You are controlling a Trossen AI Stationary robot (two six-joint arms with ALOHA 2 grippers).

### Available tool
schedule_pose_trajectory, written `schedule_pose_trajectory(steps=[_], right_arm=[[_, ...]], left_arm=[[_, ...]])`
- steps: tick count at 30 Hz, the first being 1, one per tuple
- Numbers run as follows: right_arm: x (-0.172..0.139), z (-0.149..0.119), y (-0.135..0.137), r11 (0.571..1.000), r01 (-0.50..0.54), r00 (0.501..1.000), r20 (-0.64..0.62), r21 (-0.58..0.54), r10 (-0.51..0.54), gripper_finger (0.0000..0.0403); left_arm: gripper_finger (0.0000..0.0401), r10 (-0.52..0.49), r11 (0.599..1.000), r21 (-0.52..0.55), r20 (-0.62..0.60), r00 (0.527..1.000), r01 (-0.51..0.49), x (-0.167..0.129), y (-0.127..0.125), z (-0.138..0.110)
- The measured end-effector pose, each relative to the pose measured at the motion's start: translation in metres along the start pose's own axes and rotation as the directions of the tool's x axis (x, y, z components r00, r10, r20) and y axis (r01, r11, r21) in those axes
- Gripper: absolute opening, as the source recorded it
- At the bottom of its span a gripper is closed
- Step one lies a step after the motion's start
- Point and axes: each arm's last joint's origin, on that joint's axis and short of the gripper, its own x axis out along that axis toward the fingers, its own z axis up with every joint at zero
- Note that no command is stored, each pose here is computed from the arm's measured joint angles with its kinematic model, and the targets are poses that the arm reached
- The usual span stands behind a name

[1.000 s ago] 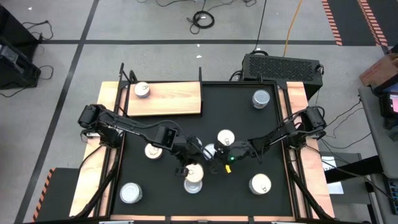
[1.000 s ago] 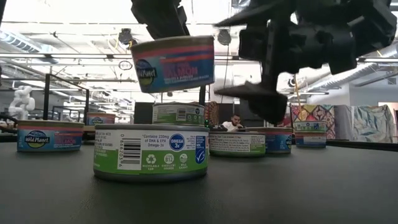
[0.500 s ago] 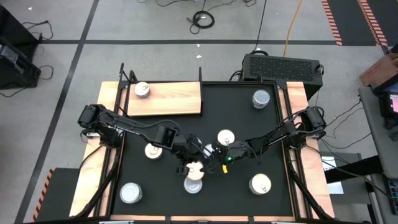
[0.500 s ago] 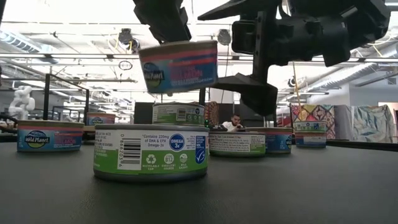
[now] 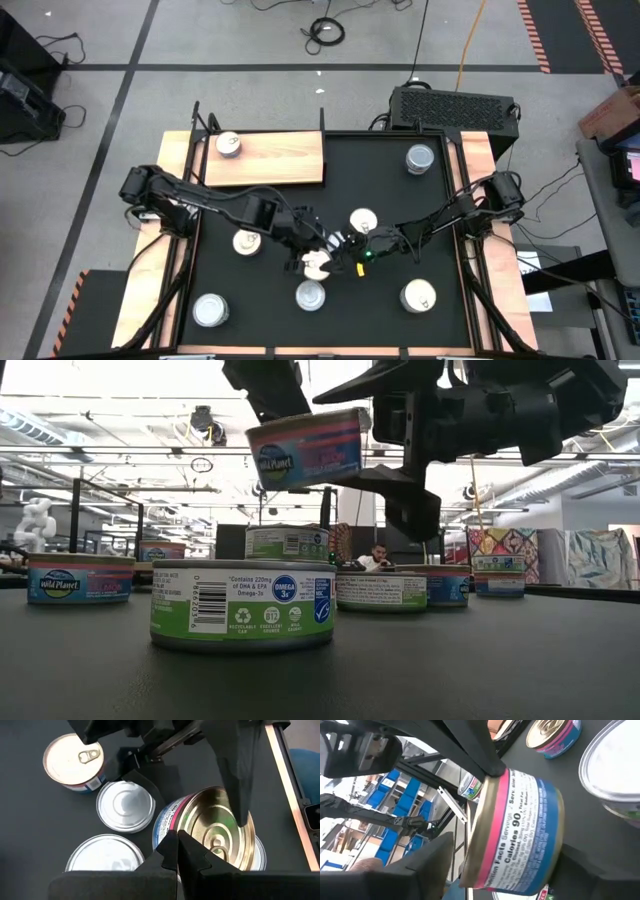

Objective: Stack canned seafood by type on shelf
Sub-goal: Put the blue and pink tuna can on the shelf

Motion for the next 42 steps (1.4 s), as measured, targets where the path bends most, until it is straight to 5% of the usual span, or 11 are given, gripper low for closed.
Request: schedule_pose_trajectory(steps=[7,16,22,32,37,42], right_arm=[[0.000,0.000,-0.001,1.000,0.010,1.000,-0.005,-0.024,-0.010,0.0182],[0.000,-0.001,-0.001,1.000,0.001,1.000,-0.014,-0.029,-0.002,0.0181],[0.000,0.008,-0.002,1.000,-0.009,1.000,0.019,-0.026,0.010,0.0184],[0.008,0.055,0.003,0.997,-0.035,0.984,0.172,-0.069,0.047,0.0184],[0.032,0.089,0.021,0.994,-0.026,0.973,0.224,-0.107,0.050,0.0184],[0.068,0.124,0.029,0.994,-0.020,0.963,0.266,-0.104,0.047,0.0184]], left_arm=[[0.0012,-0.020,1.000,0.001,0.012,1.000,0.020,-0.002,-0.001,0.001],[0.0129,-0.031,0.998,0.048,0.007,0.999,0.031,-0.005,-0.001,0.001],[0.0169,0.095,0.995,0.025,0.105,0.990,-0.098,-0.051,0.007,0.004],[0.0171,0.327,0.944,-0.081,0.352,0.877,-0.320,-0.165,0.003,-0.023],[0.0171,0.426,0.903,-0.147,0.436,0.793,-0.404,-0.187,-0.004,-0.068],[0.0171,0.429,0.900,-0.206,0.572,0.699,-0.384,-0.186,-0.007,-0.115]])
